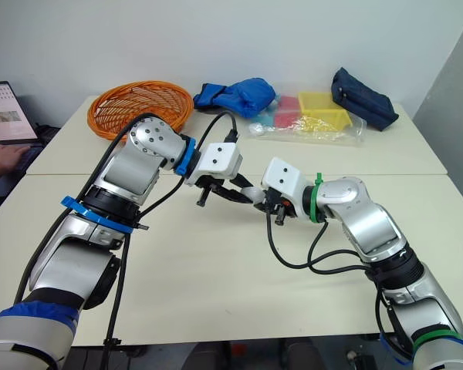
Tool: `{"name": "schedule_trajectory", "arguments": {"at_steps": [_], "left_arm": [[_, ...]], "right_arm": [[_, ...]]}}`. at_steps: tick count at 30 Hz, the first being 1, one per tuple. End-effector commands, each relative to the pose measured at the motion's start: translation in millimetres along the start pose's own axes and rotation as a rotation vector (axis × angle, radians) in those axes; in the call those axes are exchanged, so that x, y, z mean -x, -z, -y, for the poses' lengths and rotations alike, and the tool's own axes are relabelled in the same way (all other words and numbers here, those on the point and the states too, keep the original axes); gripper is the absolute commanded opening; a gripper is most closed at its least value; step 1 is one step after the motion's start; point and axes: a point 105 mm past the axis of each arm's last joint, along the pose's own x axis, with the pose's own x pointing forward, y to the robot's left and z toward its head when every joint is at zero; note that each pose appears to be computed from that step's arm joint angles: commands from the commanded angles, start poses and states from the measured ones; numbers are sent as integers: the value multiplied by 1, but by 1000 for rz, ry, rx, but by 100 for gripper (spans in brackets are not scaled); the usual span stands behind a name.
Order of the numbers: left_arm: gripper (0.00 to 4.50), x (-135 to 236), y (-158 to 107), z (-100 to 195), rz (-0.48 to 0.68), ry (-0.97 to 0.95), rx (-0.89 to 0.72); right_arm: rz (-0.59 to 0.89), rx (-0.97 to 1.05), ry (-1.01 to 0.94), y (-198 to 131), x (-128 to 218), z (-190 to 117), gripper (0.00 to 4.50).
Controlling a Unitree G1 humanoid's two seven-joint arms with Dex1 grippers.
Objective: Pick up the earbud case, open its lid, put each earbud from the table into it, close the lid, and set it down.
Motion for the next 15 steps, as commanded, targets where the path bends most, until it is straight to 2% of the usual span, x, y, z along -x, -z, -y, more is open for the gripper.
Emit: {"name": "schedule_trajectory", "arguments": {"at_steps": [1, 4, 11, 14, 15], "left_arm": [[75, 0, -6, 1, 3, 21, -8], [75, 1, -5, 0, 7, 10, -5], [75, 0, -5, 1, 19, 7, 9], [75, 3, -1, 1, 65, -11, 87], [75, 5, -1, 2, 114, -17, 166]], "right_arm": [[62, 69, 36, -22, 11, 8, 83], [63, 66, 37, -22, 12, 9, 83], [68, 66, 55, -22, 13, 13, 326], [107, 30, 98, -27, 28, 18, 436], [142, 23, 115, -32, 36, 18, 447]]}}
